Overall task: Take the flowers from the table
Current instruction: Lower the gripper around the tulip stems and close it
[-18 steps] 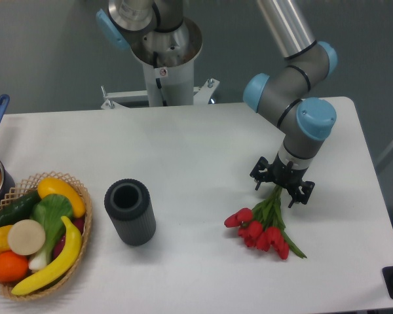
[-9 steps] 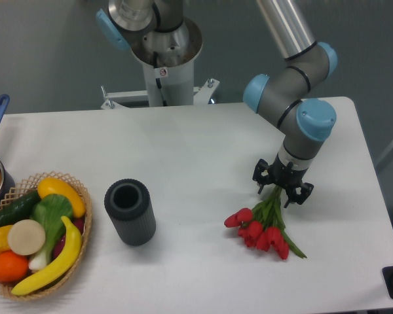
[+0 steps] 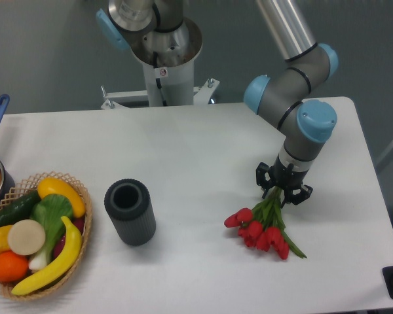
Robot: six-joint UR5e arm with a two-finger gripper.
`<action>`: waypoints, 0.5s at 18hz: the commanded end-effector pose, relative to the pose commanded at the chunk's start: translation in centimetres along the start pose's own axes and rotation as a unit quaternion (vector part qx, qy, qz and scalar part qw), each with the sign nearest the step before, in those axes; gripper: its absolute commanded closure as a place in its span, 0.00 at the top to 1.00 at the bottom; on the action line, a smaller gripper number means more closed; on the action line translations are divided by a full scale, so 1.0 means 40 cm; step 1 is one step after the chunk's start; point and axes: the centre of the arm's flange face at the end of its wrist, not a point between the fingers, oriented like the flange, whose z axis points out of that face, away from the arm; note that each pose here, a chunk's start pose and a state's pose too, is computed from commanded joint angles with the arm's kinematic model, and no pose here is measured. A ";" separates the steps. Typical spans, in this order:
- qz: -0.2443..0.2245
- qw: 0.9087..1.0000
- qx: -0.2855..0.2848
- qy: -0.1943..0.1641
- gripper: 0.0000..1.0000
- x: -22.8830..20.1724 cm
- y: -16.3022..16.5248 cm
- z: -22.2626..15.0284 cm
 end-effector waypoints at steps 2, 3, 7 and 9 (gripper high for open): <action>0.001 1.000 0.001 -0.002 0.37 -0.002 -0.002 -0.005; 0.001 1.000 0.001 -0.002 0.36 -0.002 -0.002 -0.005; 0.001 1.000 0.001 -0.003 0.30 -0.002 -0.002 -0.008; 0.000 1.000 0.002 -0.006 0.30 -0.004 -0.002 -0.016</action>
